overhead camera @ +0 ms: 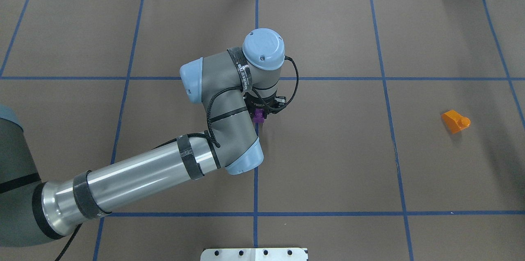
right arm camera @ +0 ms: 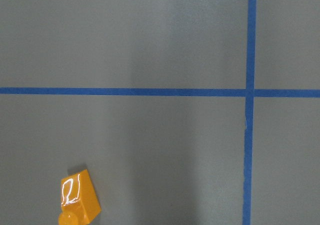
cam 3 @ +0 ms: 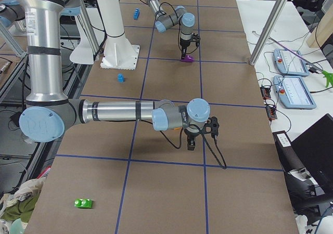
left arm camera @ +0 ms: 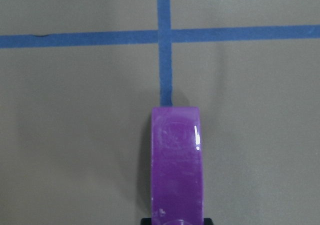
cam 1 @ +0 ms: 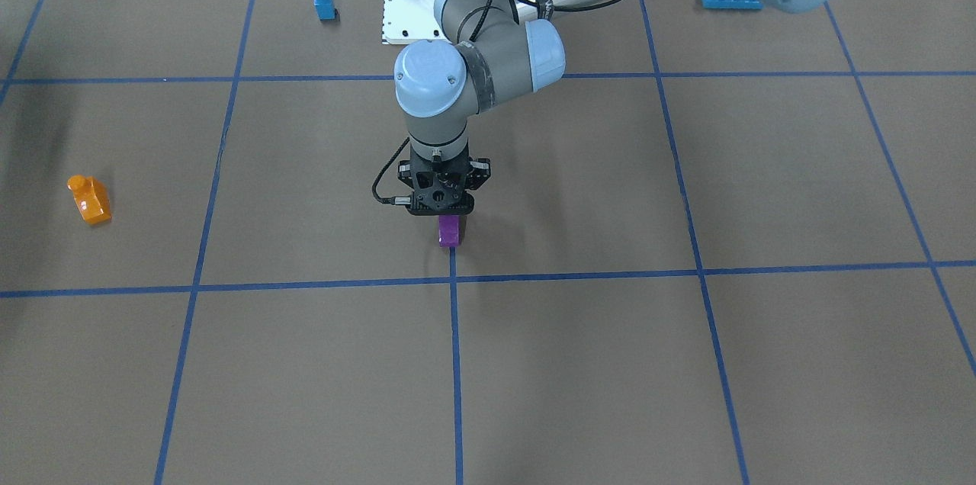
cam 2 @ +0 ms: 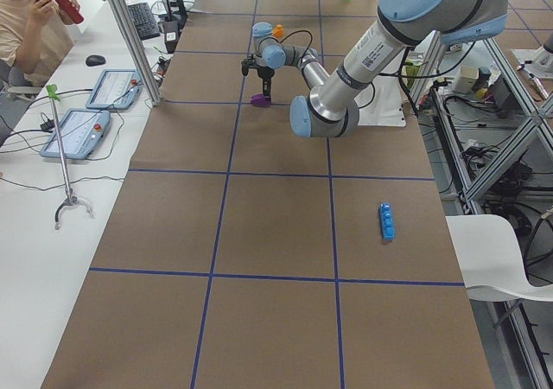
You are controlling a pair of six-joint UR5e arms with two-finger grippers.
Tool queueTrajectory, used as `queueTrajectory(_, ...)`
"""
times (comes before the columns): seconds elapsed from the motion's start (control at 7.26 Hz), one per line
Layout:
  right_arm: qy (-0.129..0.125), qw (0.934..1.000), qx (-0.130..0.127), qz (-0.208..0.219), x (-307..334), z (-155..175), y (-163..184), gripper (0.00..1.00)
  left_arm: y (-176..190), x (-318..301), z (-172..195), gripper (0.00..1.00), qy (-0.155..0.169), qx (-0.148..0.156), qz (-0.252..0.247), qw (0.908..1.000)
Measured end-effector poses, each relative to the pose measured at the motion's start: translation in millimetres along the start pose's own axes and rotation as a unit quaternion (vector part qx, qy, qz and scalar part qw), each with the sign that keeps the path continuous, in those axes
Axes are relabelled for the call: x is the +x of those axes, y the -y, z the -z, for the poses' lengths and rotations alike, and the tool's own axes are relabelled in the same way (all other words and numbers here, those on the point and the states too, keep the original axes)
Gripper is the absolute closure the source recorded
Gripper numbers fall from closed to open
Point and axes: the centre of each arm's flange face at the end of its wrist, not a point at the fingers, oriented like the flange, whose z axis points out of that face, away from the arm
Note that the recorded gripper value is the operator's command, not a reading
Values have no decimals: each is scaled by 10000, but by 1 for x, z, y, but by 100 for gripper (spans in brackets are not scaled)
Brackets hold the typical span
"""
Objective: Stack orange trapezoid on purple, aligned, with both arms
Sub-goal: 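Lower the purple block onto the center grid line with the left gripper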
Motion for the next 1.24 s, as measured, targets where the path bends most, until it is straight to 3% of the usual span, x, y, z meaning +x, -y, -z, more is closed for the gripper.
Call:
queueTrajectory(0.14, 0, 10000, -4, 0, 0, 0, 0, 0, 0, 0, 0, 90, 1, -4, 1, 10000)
queueTrajectory(0.41, -5, 10000, -12, 3, 0, -1, 0, 0, 1, 0, 0, 58, 0, -8, 6, 10000)
queueTrajectory(0.55, -7, 10000, -14, 3, 0, -2, 0, 0, 1, -1, 0, 8, -1, -9, 6, 10000)
queueTrajectory(0.69, -8, 10000, -15, 4, 0, -2, 0, 0, 1, 0, 0, 0, -24, 0, -4, 10000)
queueTrajectory(1.24, -6, 10000, 2, 21, -2, 0, 0, 0, 1, 1, 2, 0, -133, 60, 30, 9999)
